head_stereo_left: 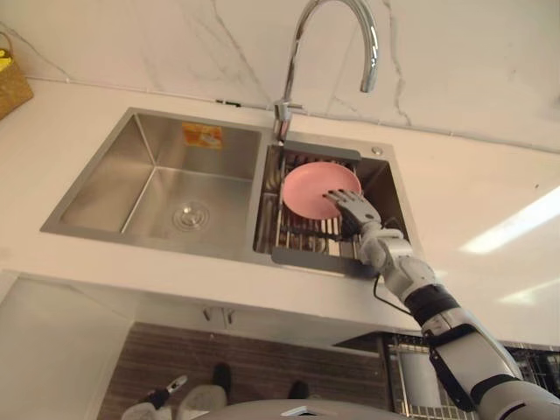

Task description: Walk over to the sink, pick up the cup, carry it to the dishwasher, place the cup inside the dishwasher, then close the dishwasher door

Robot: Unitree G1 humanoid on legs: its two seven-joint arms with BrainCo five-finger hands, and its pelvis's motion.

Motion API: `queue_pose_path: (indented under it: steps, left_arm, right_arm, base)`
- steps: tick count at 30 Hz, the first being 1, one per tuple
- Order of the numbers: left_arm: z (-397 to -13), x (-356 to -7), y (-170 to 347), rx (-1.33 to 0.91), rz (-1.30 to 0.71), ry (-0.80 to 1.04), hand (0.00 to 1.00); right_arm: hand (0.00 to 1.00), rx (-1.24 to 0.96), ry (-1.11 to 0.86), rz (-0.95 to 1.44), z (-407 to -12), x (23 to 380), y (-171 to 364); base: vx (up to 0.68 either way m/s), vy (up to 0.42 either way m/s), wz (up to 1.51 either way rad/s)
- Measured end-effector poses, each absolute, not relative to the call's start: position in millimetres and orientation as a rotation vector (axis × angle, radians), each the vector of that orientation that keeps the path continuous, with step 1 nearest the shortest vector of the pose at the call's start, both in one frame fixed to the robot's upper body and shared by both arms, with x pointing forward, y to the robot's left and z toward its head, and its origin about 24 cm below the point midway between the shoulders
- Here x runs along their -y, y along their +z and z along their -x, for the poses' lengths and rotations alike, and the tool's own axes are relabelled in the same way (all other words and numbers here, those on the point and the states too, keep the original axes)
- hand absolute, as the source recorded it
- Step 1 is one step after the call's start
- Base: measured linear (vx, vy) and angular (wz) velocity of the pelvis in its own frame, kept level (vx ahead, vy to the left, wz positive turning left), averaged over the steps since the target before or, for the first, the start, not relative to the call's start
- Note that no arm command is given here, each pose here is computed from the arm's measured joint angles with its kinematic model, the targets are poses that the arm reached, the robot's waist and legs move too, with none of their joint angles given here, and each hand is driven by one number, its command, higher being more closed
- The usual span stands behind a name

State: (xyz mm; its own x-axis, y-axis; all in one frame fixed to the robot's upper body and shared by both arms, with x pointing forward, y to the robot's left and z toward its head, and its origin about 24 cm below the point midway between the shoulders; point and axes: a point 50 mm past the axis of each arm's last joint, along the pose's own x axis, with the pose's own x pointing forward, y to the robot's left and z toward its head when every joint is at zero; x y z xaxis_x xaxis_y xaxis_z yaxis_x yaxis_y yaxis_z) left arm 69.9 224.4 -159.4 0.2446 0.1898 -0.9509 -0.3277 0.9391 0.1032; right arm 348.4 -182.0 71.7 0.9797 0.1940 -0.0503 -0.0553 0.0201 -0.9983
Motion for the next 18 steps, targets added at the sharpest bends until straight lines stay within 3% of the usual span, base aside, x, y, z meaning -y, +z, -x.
queue_pose_path:
  steps: [7, 11, 18]
  left_arm:
    - [-74.9, -224.3, -157.9, -1.246, 0.116, 0.336, 0.00]
    - [-79.9, -226.8, -155.6, -1.211, -0.152, 0.239, 0.00]
    - [-85.7, -224.7, -153.3, -1.160, -0.339, 0.175, 0.00]
  right_arm:
    - [0.00, 0.114, 0.132, 1.610, -351.3, 189.8, 68.4]
    - [0.00, 0.146, 0.078, 1.627, -352.0, 191.5, 66.9]
    - [0.00, 0.191, -0.022, 1.666, -353.4, 197.3, 65.2]
  base:
    - [-0.01, 0.016, 0.06]
    - [0.00, 0.015, 0.03]
    - [0.00, 0.011, 0.04]
